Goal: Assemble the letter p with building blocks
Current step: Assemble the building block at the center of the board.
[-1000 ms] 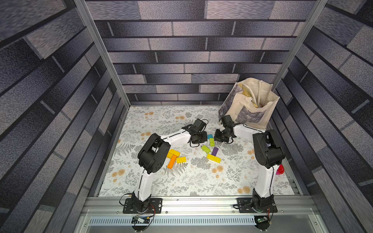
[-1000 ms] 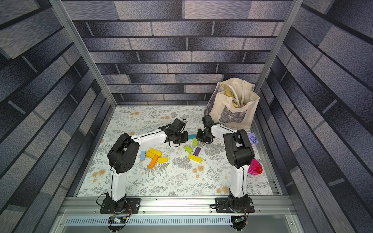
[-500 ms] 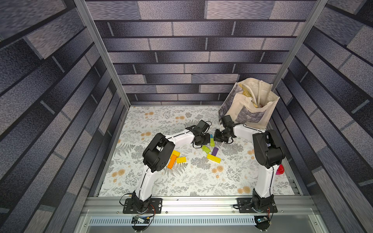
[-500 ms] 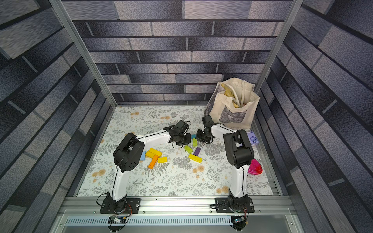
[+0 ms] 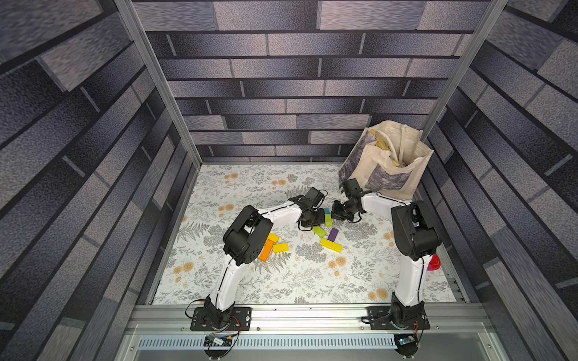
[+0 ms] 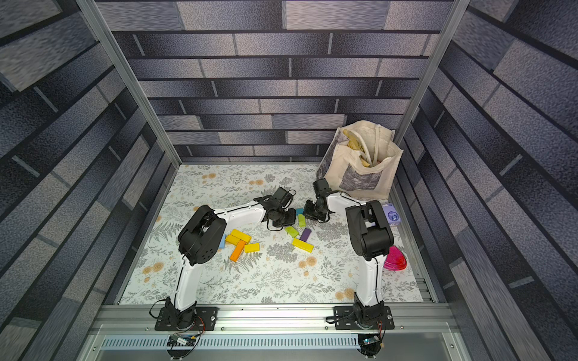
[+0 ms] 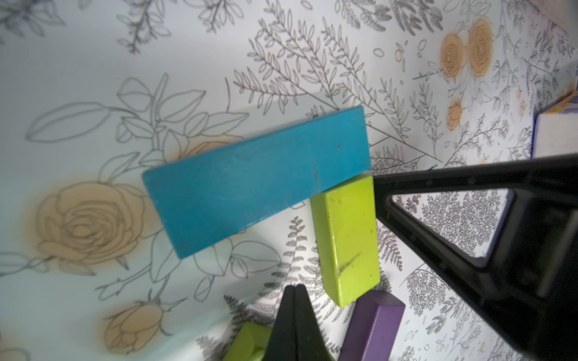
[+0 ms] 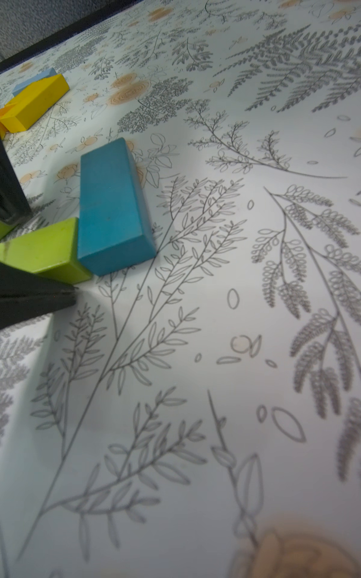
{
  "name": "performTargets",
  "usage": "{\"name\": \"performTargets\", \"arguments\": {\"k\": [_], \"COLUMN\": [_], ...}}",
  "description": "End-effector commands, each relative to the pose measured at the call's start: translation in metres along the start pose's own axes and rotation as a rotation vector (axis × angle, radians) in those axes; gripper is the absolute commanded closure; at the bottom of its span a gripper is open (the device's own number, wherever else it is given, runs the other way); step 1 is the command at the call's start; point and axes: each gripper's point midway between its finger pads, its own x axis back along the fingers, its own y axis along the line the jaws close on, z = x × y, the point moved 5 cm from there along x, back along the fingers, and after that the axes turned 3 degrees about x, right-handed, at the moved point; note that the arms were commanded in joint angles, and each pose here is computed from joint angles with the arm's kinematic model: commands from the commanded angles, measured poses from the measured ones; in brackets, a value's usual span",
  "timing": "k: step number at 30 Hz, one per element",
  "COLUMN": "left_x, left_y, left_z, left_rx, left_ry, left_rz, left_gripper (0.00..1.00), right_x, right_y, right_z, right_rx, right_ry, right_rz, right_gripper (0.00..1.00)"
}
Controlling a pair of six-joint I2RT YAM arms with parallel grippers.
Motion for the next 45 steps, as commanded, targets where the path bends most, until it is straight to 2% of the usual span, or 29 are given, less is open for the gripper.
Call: {"name": "performTargets", "arguments": {"k": [1, 10, 20, 26, 45], "left_x": [-0.002, -0.004, -0.006, -0.007, -0.010], "left_y": [-0.002, 0.000, 0.001, 0.002, 0.005], "left_z": [-0.003, -0.001, 0.002, 0.002, 0.002], "left_rx": [0.013, 0.014, 0.011, 0.012, 0.018], "left_ry": [0.013, 0.020, 0.026, 0.032, 0.040], "left_rz": [0.001, 0.004, 0.010, 0.012, 0.015], "left_gripper": [1.00, 1.00, 1.00, 1.00, 1.00], "right_x": [0.004, 0.013, 0.005, 0.000, -0.009], "right_y": [-0.005, -0.022, -0.031, -0.025, -0.025], "right_z": [0.010, 0.044, 0.083, 0.082, 0.076], "right_rx": [-0.008, -0.017, -0.094, -0.110, -0.130], "right_ry": [0.017, 0.048, 0.114, 0.118, 0.116], "right_rz": [0.035, 0.063, -0.014, -0.052, -0.046], "right_gripper": [1.00, 1.00, 1.00, 1.00, 1.00]}}
